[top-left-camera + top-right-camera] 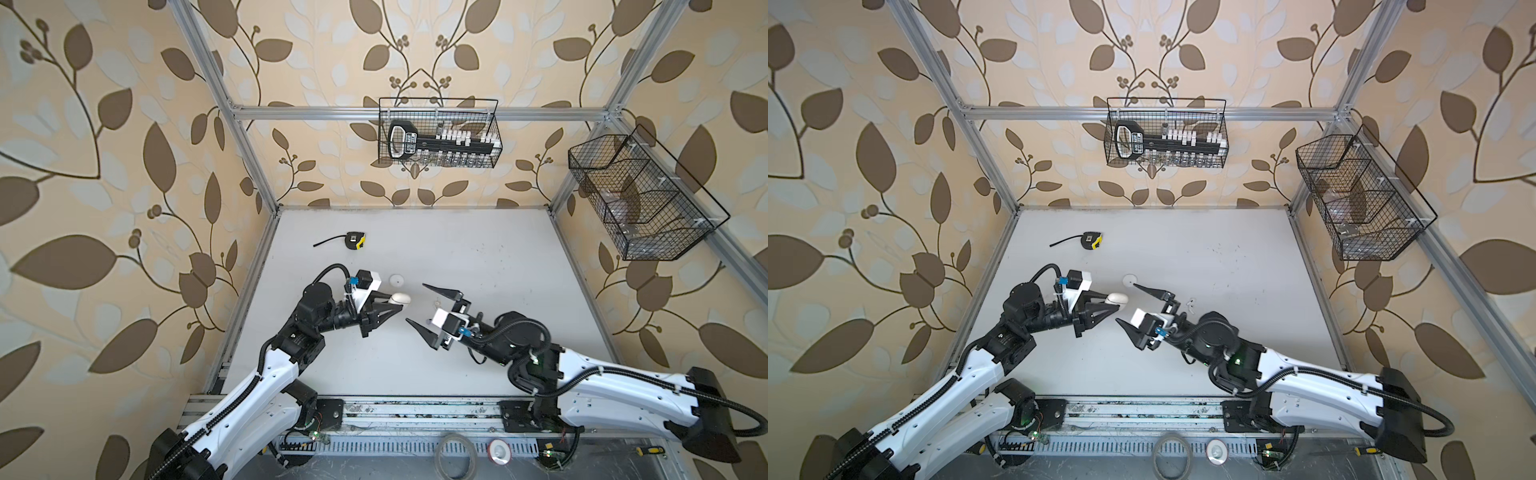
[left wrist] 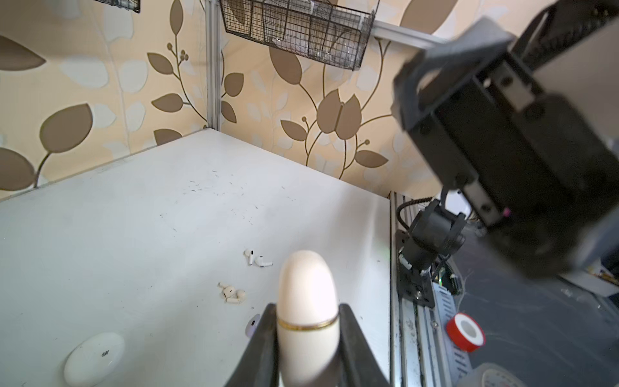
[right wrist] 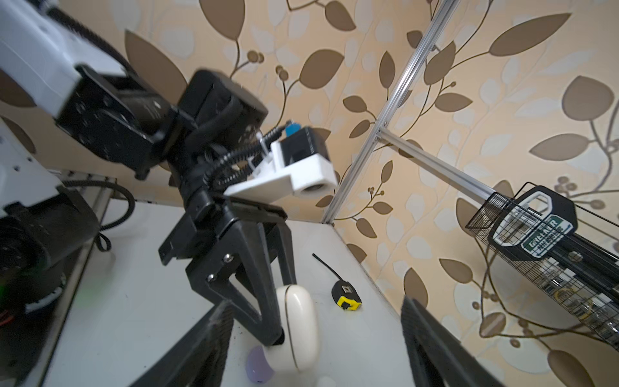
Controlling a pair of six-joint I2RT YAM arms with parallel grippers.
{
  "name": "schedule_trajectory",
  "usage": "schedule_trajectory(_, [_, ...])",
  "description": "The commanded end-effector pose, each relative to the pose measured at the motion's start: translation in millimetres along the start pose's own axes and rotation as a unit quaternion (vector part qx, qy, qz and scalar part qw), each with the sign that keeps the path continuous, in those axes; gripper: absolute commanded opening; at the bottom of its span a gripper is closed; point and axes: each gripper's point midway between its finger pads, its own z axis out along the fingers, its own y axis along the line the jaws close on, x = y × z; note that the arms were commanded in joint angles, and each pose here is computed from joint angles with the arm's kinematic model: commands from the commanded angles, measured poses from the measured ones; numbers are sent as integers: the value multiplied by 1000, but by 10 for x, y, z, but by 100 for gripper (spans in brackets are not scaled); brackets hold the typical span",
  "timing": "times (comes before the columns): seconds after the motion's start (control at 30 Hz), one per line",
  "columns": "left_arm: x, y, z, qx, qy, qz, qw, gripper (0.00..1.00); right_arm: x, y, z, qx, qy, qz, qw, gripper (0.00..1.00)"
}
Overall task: Insert wireless bluetooth earbuds into charging case
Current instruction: Pass the charging case, then open the charging case.
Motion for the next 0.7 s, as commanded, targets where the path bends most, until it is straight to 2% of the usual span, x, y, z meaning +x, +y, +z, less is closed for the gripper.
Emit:
schedule_trajectory(0.0, [-126,-118,-54,9,-37,98,994,0,65,153,-255,-30,-23,52,998,80])
schedule_trajectory(0.13, [-36,-241,-95,36,-45,82,995,0,27,233,-533,-53,-55,87,993,79])
schedule_trajectory(0.27, [20,-349,-165,47,-58,86,993,0,66,296,-652,-66,-69,104,990,79])
schedule_trajectory(0.5, [-52,-479,-250,61,-80,90,991,0,181,396,-518,-76,-51,125,988,77])
schedule_trajectory(0.67, [-110,-540,-263,75,-83,88,990,0,180,420,-331,-74,-42,134,987,69])
